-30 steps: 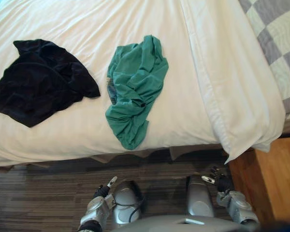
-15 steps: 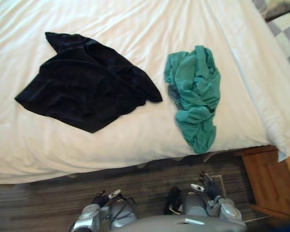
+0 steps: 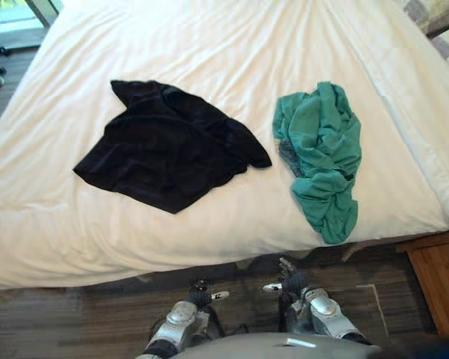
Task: Tidy the bed and pick cloth on bed and put in laundry
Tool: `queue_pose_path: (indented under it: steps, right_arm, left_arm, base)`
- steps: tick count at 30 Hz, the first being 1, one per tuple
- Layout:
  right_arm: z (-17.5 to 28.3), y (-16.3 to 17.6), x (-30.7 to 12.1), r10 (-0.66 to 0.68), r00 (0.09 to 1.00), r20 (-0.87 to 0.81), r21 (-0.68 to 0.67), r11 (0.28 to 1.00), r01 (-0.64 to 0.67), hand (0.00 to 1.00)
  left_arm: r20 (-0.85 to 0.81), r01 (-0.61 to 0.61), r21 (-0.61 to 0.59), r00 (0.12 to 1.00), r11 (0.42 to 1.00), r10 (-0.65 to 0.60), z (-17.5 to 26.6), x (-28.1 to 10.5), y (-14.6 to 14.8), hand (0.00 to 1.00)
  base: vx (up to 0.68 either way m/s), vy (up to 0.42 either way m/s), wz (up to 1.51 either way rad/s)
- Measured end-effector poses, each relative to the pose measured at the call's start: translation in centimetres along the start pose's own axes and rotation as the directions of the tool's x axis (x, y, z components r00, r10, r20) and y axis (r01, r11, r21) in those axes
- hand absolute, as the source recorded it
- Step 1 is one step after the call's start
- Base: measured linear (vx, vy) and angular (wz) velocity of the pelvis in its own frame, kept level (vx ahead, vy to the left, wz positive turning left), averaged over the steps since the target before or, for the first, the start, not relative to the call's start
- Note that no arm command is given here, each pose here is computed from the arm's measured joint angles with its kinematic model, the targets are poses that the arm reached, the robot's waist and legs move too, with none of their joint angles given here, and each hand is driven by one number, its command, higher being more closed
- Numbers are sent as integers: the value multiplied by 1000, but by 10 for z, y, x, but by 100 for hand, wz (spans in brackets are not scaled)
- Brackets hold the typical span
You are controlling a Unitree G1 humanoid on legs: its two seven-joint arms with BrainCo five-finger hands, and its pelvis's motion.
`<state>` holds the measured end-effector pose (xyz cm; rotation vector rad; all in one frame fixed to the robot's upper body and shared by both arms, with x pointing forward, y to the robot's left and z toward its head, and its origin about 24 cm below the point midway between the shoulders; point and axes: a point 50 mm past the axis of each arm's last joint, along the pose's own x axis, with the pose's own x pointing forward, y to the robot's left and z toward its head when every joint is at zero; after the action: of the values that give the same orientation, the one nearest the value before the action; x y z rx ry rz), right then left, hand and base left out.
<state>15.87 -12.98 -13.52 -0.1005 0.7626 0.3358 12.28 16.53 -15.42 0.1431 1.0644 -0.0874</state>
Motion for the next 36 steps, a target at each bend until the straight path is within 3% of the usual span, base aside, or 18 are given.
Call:
queue_pose_path:
  steps: [10, 16, 20, 21, 24, 26, 28, 29, 33, 36]
  right_arm:
    - [-17, -15, -7, -70, 995, -65, 120, 990, 77, 0]
    - [-34, -31, -18, -189, 973, -136, 296, 929, 222, 0]
    - [-56, -43, -32, -289, 926, -243, 380, 850, 365, 0]
    - [-62, -47, -36, -337, 897, -285, 448, 780, 436, 0]
    - [-77, -57, -50, -422, 830, -364, 540, 631, 557, 0]
    - [-95, -77, -72, -512, 735, -445, 595, 444, 670, 0]
    - [-105, -96, -91, -573, 661, -485, 605, 326, 727, 0]
    - [-112, -118, -112, -644, 577, -502, 601, 219, 768, 0]
    - [-106, -179, -172, -825, 344, -448, 586, 20, 810, 0]
    - [-85, -214, -203, -915, 215, -342, 607, -41, 794, 0]
  left_arm:
    - [-18, -25, -64, 1000, 998, 23, -14, -3, 8, 0]
    - [-99, -99, -247, 992, 964, 77, -28, -4, 10, 0]
    - [-173, -200, -439, 975, 876, 136, -39, -7, 15, 0]
    - [-212, -261, -510, 962, 819, 174, -44, -9, 19, 0]
    - [-273, -342, -569, 937, 748, 220, -52, -12, 23, 0]
    - [-335, -433, -639, 901, 636, 276, -62, -18, 37, 0]
    - [-370, -497, -675, 867, 545, 333, -66, -22, 52, 0]
    - [-362, -528, -709, 841, 467, 402, -62, -28, 73, 0]
    - [-271, -554, -760, 745, 340, 609, -44, -54, 143, 0]
    - [-183, -534, -802, 646, 268, 741, -23, -79, 192, 0]
  base:
    - [-25, 38, -13]
    - [8, 4, -12]
    - [-3, -29, 5]
    - [-14, -33, 2]
    - [-27, -39, 2]
    - [-36, -39, 1]
    - [-53, -37, 1]
    - [-71, -44, 5]
    - [-70, -40, 15]
    - [-75, -39, 9]
